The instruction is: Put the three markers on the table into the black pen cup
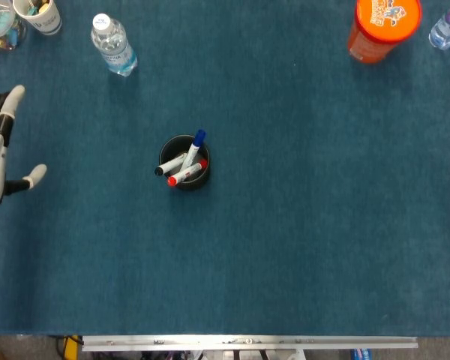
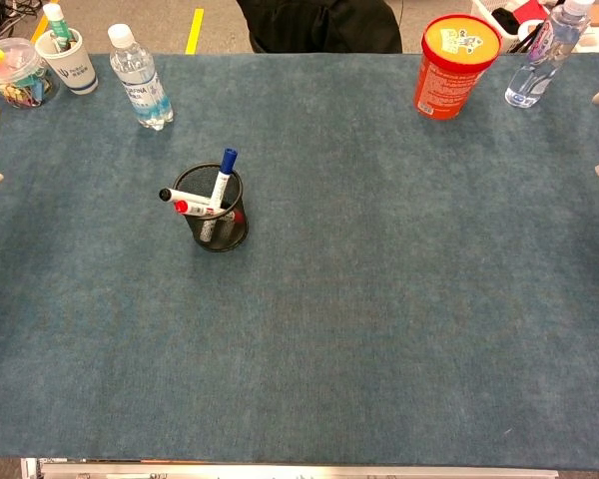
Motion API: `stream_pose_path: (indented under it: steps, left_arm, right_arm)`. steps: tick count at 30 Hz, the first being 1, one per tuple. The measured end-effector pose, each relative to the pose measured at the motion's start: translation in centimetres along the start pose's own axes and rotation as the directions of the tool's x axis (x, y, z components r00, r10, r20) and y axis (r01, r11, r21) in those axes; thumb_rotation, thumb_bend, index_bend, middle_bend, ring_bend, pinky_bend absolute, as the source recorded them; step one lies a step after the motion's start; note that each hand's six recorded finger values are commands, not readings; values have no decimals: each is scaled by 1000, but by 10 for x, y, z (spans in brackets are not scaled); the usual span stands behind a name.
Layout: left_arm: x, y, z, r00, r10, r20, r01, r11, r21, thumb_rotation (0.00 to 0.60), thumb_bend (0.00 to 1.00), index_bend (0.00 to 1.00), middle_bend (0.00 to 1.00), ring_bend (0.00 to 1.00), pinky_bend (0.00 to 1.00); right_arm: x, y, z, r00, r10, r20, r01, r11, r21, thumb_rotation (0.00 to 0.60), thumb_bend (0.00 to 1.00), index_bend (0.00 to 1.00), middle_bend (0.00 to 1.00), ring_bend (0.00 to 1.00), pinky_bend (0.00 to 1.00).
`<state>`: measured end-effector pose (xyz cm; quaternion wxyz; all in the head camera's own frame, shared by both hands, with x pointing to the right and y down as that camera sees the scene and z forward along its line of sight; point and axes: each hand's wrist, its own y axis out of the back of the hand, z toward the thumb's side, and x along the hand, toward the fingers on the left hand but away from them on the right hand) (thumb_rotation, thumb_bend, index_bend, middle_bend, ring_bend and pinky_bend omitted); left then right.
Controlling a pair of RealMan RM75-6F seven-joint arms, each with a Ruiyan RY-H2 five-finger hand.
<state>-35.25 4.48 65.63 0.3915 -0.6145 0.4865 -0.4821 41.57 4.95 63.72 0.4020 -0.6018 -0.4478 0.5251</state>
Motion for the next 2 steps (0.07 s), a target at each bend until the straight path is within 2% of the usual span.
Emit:
stream_pose_path:
  steps: [2]
  left_arm:
    - [-2, 0, 0, 1000, -4, 1, 4, 1000, 3, 600, 151, 31, 134, 116, 193]
  right_arm:
    - [0, -1, 2, 1000, 2, -2, -2, 1000, -4, 600, 290, 270, 203, 61, 109]
